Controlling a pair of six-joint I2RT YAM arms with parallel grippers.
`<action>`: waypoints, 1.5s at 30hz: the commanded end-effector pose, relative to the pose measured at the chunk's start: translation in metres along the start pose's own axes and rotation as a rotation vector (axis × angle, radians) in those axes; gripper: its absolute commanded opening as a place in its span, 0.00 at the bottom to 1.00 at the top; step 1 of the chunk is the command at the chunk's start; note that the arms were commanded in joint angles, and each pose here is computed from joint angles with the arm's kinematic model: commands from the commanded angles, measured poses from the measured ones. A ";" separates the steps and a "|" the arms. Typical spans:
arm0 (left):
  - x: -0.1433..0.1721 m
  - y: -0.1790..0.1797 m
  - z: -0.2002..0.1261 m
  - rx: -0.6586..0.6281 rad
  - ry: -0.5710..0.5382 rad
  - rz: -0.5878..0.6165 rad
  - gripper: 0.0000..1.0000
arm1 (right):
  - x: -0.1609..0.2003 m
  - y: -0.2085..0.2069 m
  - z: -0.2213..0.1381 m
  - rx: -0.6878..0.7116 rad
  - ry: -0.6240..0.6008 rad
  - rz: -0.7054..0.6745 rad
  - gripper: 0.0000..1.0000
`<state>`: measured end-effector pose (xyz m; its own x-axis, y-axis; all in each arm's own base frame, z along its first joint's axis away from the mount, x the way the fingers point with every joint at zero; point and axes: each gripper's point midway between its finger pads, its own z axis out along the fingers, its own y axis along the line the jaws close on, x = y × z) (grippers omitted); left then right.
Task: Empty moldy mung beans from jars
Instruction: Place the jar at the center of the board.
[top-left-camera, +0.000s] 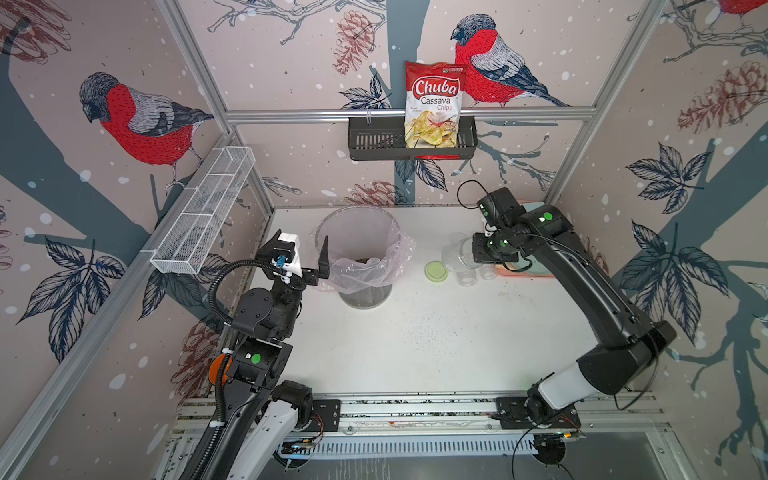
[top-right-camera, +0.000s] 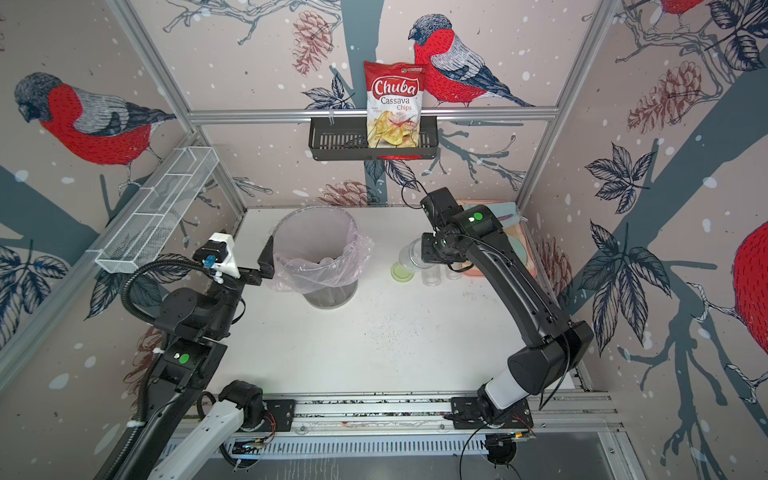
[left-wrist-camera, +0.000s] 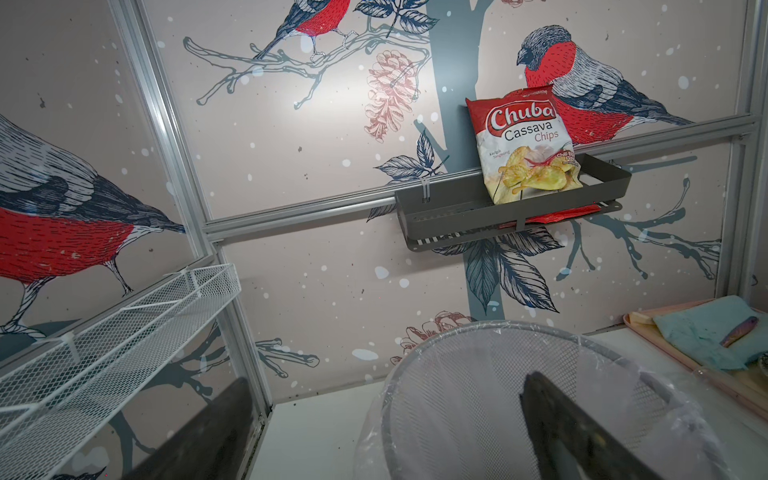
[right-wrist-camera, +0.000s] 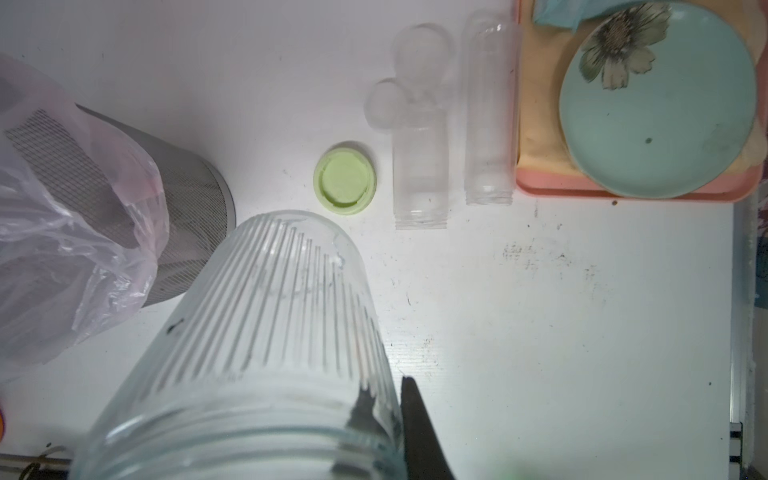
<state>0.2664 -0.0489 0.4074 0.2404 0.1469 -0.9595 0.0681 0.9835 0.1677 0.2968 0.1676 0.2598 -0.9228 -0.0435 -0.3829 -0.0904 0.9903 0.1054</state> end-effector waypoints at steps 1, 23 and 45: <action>-0.015 0.010 -0.001 -0.051 -0.068 -0.022 0.98 | 0.021 0.001 0.018 0.002 0.104 -0.002 0.00; -0.010 0.022 -0.018 -0.119 -0.092 0.006 0.98 | 0.083 -0.039 0.084 0.239 0.333 -0.033 0.00; -0.011 0.019 -0.022 -0.114 -0.093 0.040 0.98 | 0.065 -0.030 0.132 0.254 0.376 -0.061 0.17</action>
<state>0.2465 -0.0319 0.4079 0.3000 0.1861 -0.9356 -0.0362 0.9823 0.1837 0.2896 0.1485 0.1134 -0.9951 -0.0965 -0.0231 -0.0910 0.9803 -0.1753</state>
